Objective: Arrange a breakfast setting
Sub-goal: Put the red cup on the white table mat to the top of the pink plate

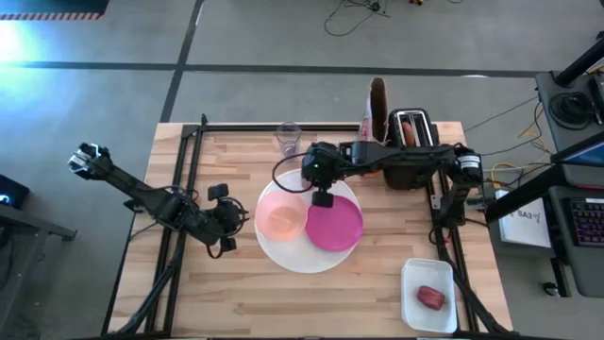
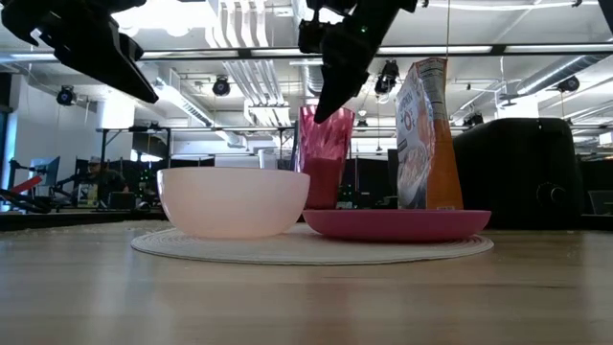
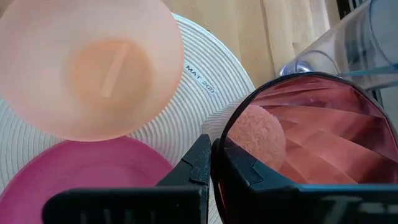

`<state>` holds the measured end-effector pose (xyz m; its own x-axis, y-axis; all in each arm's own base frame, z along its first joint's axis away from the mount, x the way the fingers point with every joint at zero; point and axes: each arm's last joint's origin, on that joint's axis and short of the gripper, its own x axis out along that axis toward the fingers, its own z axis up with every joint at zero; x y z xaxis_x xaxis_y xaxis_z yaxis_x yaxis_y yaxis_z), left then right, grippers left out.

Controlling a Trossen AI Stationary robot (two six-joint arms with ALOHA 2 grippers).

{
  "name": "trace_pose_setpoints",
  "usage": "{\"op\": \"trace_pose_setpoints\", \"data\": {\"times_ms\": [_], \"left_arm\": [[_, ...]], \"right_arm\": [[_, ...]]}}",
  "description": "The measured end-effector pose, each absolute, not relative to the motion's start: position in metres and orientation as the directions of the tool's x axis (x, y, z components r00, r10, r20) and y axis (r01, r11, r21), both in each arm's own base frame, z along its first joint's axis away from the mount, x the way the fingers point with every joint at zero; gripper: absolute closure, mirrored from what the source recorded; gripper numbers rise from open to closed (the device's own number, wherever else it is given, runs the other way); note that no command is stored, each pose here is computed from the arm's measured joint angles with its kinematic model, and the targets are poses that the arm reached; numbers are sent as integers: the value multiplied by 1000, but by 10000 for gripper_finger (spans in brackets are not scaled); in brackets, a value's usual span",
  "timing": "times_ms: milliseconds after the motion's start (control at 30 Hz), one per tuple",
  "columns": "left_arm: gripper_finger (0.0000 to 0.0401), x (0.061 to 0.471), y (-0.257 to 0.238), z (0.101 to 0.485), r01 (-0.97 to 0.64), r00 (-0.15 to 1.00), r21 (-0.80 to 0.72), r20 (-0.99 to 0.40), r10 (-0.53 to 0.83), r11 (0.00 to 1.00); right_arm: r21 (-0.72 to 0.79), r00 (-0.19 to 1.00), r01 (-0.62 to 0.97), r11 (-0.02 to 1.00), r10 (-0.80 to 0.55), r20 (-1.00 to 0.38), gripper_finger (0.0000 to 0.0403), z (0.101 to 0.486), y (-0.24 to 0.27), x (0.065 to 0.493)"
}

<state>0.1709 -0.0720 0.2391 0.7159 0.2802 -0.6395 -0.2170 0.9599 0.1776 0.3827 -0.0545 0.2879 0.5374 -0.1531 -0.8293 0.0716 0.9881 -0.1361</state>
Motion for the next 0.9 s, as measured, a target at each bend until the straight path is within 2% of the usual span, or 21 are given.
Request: {"op": "trace_pose_setpoints", "data": {"times_ms": [433, 900], "left_arm": [[339, 171, -72, 239, -210, 716, 166, -646, 267, 964], [339, 169, -71, 241, -211, 722, 158, -641, 263, 965]], "right_arm": [[-119, 504, 87, 989, -147, -851, 390, 272, -55, 390], [-121, 523, 91, 988, -151, -839, 332, 281, -55, 388]]}}
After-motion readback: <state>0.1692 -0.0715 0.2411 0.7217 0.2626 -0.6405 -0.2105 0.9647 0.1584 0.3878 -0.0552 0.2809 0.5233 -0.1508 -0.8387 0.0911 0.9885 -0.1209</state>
